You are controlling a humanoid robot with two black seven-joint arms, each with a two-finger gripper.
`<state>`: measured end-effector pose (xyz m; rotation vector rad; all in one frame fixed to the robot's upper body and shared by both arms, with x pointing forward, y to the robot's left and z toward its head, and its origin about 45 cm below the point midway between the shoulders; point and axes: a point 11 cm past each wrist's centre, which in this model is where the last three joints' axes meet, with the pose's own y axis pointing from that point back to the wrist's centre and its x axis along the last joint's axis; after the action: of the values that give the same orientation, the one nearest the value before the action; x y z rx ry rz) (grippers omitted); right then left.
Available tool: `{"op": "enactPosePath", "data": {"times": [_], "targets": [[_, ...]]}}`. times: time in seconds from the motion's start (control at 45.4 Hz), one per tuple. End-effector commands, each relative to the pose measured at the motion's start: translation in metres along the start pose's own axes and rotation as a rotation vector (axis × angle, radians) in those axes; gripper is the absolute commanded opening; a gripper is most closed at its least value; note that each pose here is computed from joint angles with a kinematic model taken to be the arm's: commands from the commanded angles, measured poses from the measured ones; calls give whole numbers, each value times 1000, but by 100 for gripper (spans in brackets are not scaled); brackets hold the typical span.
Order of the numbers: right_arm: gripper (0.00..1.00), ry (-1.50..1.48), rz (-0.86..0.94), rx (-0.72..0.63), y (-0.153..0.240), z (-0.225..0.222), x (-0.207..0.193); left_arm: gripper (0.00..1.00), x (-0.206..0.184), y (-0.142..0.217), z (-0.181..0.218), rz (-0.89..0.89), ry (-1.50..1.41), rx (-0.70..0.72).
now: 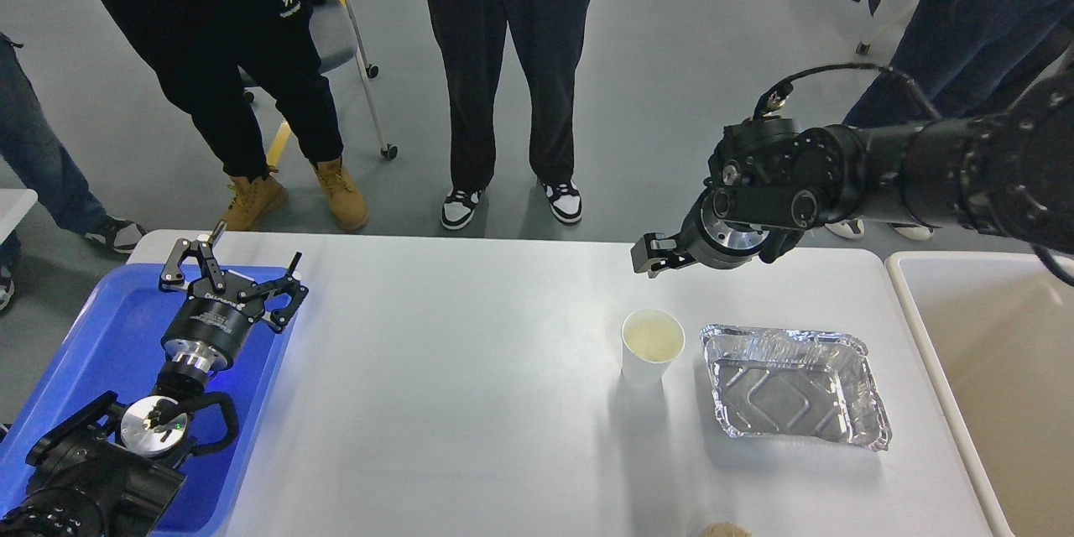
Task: Tidy desktop
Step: 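Lower the right gripper onto the white paper cup and close it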
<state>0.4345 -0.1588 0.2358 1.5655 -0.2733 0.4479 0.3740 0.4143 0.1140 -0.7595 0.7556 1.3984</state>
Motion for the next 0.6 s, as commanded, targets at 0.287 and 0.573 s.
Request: {"op": "enactPosePath", "data": {"times": [0.287, 0.573], "targets": [[100, 2, -87, 17, -65, 8, -66, 100, 0, 0, 0, 0, 1, -3], [98, 17, -81, 16, -71, 10, -68, 100, 0, 0, 0, 0, 1, -3]]}}
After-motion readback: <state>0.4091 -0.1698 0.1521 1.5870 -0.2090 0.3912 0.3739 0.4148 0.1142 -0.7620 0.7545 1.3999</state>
